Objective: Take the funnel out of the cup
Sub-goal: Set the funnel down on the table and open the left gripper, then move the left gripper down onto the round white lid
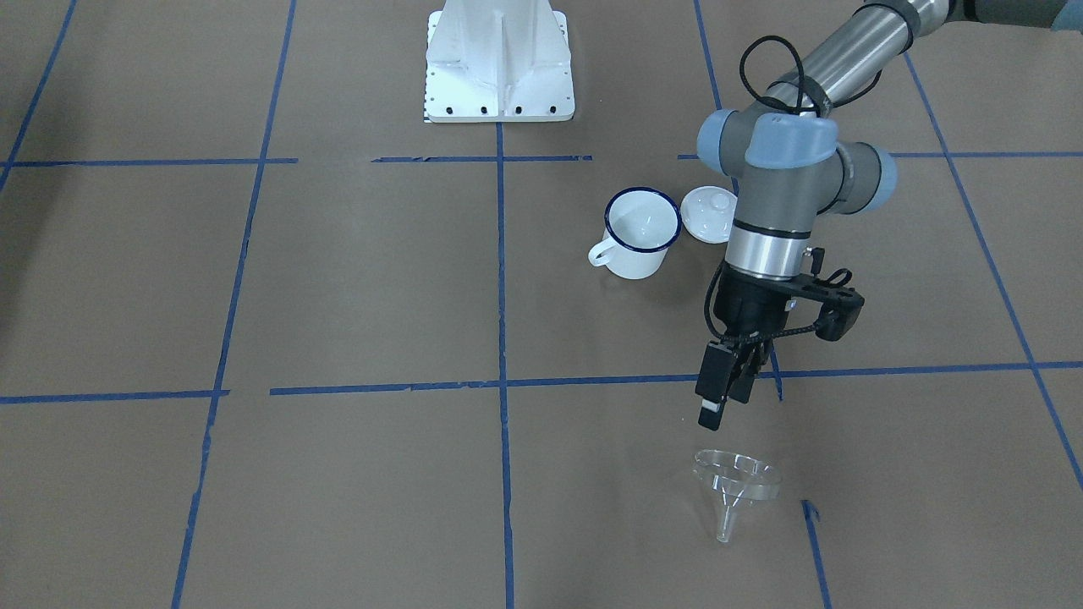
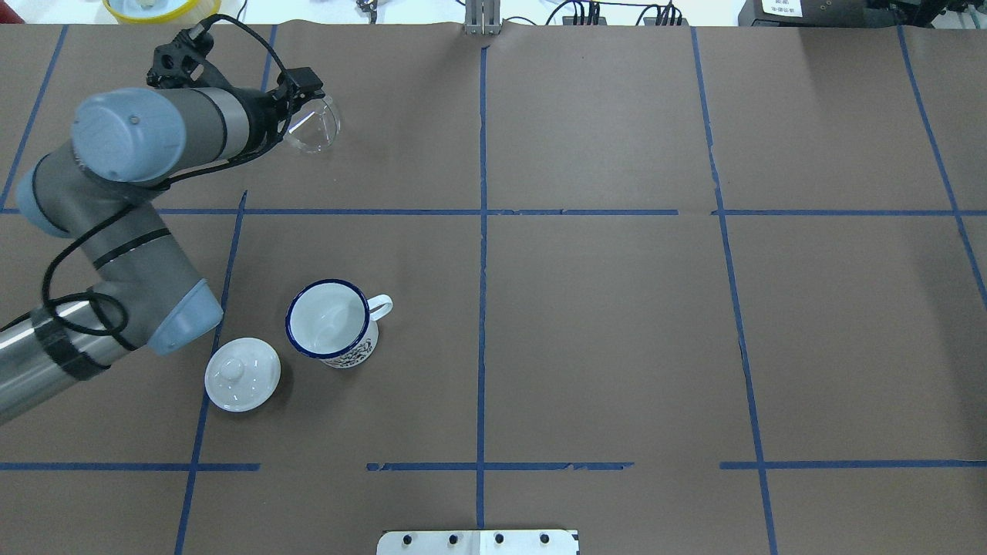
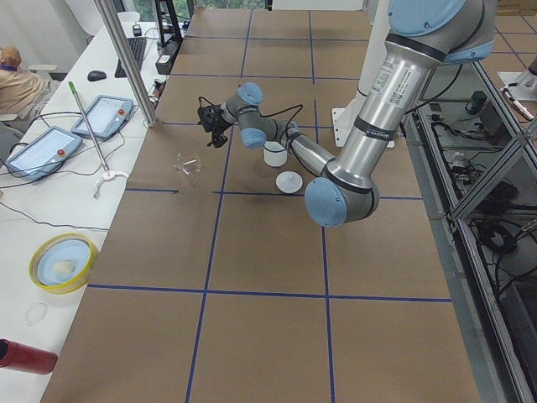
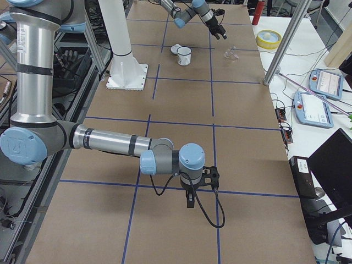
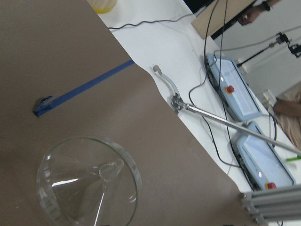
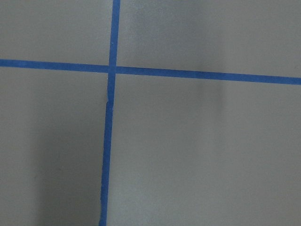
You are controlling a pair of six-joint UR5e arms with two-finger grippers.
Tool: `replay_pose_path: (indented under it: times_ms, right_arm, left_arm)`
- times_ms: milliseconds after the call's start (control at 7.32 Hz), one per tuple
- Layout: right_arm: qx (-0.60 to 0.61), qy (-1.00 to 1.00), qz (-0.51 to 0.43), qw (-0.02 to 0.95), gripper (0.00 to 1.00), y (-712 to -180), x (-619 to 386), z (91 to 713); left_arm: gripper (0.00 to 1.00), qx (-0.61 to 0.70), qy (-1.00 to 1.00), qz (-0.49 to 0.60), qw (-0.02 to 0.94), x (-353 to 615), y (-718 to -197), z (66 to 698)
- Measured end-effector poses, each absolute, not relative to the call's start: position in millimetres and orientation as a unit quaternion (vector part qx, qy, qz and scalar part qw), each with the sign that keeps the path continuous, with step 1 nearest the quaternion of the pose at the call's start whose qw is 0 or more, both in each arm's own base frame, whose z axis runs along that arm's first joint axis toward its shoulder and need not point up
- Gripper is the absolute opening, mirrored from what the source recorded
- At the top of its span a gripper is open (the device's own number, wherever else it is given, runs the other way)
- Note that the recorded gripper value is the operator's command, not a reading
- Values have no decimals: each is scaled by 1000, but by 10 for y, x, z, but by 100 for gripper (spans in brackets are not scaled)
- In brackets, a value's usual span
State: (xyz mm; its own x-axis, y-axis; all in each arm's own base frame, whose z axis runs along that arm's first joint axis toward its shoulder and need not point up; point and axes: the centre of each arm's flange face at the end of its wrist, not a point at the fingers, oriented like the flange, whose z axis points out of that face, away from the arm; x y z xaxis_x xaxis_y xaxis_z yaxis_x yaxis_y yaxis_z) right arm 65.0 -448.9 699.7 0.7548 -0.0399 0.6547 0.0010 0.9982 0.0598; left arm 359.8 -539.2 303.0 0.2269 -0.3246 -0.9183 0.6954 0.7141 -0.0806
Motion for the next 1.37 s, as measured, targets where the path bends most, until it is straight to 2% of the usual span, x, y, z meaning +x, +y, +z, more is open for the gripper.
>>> replay_pose_path:
  times_ms: [273, 547, 957, 1094, 1367]
  right_arm:
    - [28, -350, -11, 936, 100, -4489, 650, 6997]
    - [28, -350, -11, 936, 100, -4489, 650, 6997]
    - [28, -350, -11, 936, 100, -4489, 650, 6997]
    - [28, -350, -11, 936, 100, -4489, 650, 6997]
    - [28, -350, -11, 936, 100, -4489, 650, 6997]
  left_arm:
    - [100, 168, 509, -203, 819, 3009, -4650, 3308]
    - [100, 150, 493, -113, 849, 2688, -4155, 3624]
    - [100, 70, 448, -35, 891, 3279, -3573, 4074]
    - [90, 60, 430, -21, 901, 3470, -3444, 4205]
    - [89, 46, 411, -5, 911, 3695, -3311, 4257]
